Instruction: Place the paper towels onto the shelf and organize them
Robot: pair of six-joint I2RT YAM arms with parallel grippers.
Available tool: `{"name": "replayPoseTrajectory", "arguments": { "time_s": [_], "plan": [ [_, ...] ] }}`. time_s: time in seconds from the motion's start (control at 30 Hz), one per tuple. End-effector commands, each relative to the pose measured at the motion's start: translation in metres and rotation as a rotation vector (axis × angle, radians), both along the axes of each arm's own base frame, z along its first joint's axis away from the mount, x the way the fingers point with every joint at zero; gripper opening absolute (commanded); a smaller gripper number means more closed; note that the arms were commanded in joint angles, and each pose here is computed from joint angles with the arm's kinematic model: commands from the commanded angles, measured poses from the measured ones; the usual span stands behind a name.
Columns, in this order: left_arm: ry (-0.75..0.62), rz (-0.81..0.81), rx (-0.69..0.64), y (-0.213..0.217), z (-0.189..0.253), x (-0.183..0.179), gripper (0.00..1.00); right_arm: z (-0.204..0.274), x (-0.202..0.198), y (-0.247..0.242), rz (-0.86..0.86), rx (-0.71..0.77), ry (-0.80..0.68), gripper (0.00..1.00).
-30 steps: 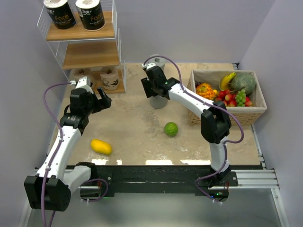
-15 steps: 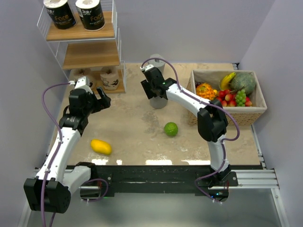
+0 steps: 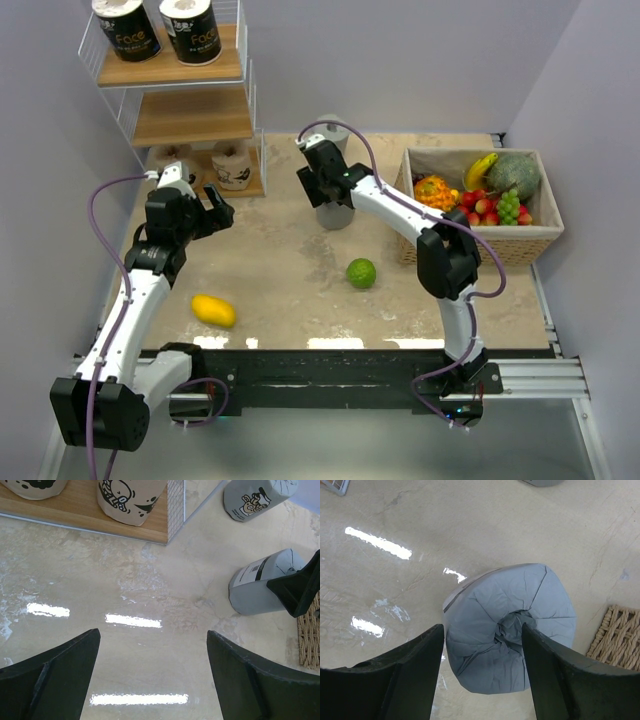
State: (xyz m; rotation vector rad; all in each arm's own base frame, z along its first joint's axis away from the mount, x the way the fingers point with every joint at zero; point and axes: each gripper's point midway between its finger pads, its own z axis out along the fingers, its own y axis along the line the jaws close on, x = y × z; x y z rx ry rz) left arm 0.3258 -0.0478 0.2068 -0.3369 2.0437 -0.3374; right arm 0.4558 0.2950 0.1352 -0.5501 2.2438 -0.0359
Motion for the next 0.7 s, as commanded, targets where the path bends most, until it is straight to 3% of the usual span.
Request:
{"name": "replayPoseTrajectory", "arguments": {
  "time_s": [0.0, 0.23, 0.43, 0.6, 0.67],
  "plan": [
    [-0.034, -0.015, 0.007, -0.001, 0.008, 0.000, 0.93, -0.001, 0.008, 0.009, 0.041, 0.001, -0.001, 0.65],
    [-0.045, -0.009, 0.011, 0.001, 0.012, -0.002, 0.93, -0.003, 0.009, 0.006, 0.041, -0.014, -0.021, 0.59],
    [-0.071, -0.004, 0.010, 0.002, 0.018, -0.004, 0.93, 0.020, -0.003, 0.005, 0.207, -0.037, -0.099, 0.38],
    [-0.070, -0.007, 0.004, 0.001, 0.018, -0.004, 0.93, 0.048, -0.042, 0.020, 0.627, -0.053, -0.244, 0.36],
    [-0.083, 0.002, -0.002, 0.003, 0.021, -0.004, 0.93, 0.047, -0.078, 0.028, 0.878, -0.057, -0.269, 0.39]
  ]
}}
